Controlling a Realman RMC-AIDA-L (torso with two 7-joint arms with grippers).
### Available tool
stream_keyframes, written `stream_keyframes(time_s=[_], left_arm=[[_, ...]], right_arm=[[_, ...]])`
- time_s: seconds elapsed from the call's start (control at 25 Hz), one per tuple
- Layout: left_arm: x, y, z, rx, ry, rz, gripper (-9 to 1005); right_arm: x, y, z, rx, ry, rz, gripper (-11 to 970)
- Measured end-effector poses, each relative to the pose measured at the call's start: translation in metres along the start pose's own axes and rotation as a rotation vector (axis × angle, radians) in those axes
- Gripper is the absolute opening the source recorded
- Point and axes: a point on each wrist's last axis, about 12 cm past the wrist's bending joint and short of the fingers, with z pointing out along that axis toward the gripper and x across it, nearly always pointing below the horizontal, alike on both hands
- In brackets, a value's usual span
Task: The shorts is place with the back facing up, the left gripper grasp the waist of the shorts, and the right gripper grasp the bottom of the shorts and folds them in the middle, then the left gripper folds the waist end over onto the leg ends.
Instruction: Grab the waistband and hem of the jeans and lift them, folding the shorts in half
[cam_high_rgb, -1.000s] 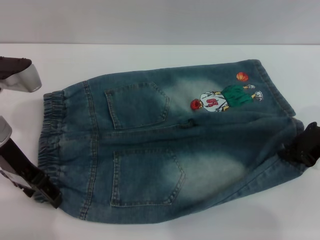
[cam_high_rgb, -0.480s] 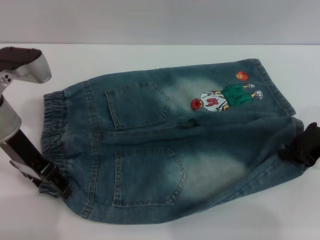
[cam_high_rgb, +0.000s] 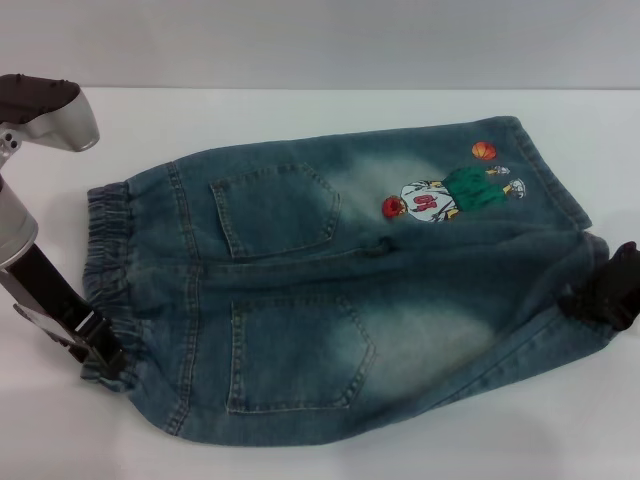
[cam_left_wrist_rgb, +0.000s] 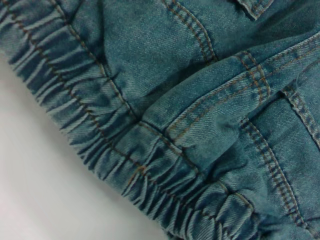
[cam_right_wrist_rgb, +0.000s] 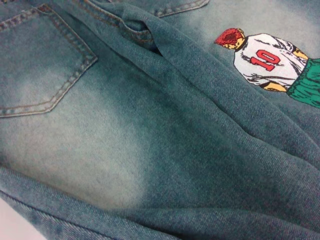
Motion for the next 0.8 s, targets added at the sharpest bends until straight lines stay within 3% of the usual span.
stream_keyframes(time_s=[0.32, 0.44, 0.64, 0.8], left_arm=[[-0.0002, 0.0001, -0.0001, -0.001, 0.001, 0.014, 503], [-0.0003, 0.0001, -0.0002, -0.002, 0.001, 0.017, 260], [0.0009, 0.0008, 0.0008, 0.0, 0.003, 0.021, 47], [0.0016, 0.002, 0.0003, -0.002, 0.003, 0.021, 35]], right_arm=[[-0.0046, -0.0028, -0.002, 0.006, -0.001, -0.009, 7], [-0.006, -0.003, -0.0019, 0.005, -0.002, -0.011, 7], [-0.0076, -0.0033, -0.002, 0.006, -0.004, -0.011, 7], [-0.0083, -0.0034, -0.002, 0.006, -0.004, -0.012, 7]])
